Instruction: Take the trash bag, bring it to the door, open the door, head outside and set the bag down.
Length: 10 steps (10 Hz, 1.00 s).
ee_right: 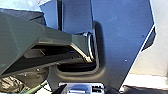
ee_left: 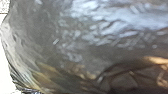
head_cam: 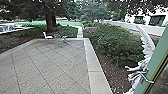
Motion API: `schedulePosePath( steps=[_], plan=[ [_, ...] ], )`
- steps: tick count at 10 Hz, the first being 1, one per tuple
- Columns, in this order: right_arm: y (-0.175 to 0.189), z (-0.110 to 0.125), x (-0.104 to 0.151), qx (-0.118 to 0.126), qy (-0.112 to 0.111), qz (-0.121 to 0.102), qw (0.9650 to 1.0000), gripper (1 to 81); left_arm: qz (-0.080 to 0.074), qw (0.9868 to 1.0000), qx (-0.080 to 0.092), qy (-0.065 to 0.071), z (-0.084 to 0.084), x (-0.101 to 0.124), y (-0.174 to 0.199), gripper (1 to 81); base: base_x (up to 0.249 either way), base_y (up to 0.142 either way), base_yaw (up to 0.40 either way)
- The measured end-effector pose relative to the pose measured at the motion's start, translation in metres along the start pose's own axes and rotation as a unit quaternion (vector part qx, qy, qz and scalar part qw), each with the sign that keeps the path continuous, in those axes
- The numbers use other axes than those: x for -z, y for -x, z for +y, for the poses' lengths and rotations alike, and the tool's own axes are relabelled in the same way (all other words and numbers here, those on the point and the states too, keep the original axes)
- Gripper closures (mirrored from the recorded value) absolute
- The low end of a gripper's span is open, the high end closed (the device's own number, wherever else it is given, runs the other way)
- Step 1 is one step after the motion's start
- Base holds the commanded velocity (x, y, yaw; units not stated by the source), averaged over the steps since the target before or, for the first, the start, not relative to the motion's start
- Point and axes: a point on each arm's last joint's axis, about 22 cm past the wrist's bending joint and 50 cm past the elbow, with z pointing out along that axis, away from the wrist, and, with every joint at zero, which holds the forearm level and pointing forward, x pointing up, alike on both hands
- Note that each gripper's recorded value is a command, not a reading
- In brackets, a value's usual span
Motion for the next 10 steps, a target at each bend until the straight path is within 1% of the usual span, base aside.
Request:
schedulePosePath(
  steps=[3,4,5,10],
  plan=[
    [0.002,0.001,0.0,-0.001,0.0,-0.001,1.0,1.0,0.003,1.0,-0.001,-0.001,0.0,0.0,-0.003,81.1,0.118,0.0,0.0],
    [0.01,0.0,-0.001,-0.002,0.0,-0.004,1.0,1.0,0.001,1.0,0.0,-0.001,0.0,0.0,0.003,81.1,0.123,0.0,0.0],
    [0.018,0.002,-0.001,-0.003,0.0,-0.01,0.9999,1.0,-0.006,1.0,0.002,0.0,0.001,-0.001,0.014,81.1,0.126,0.0,0.0],
    [0.012,0.001,-0.001,-0.003,0.0,-0.004,1.0,1.0,-0.002,1.0,0.0,0.001,0.001,-0.001,0.007,81.1,0.122,0.0,0.0]
  ],
)
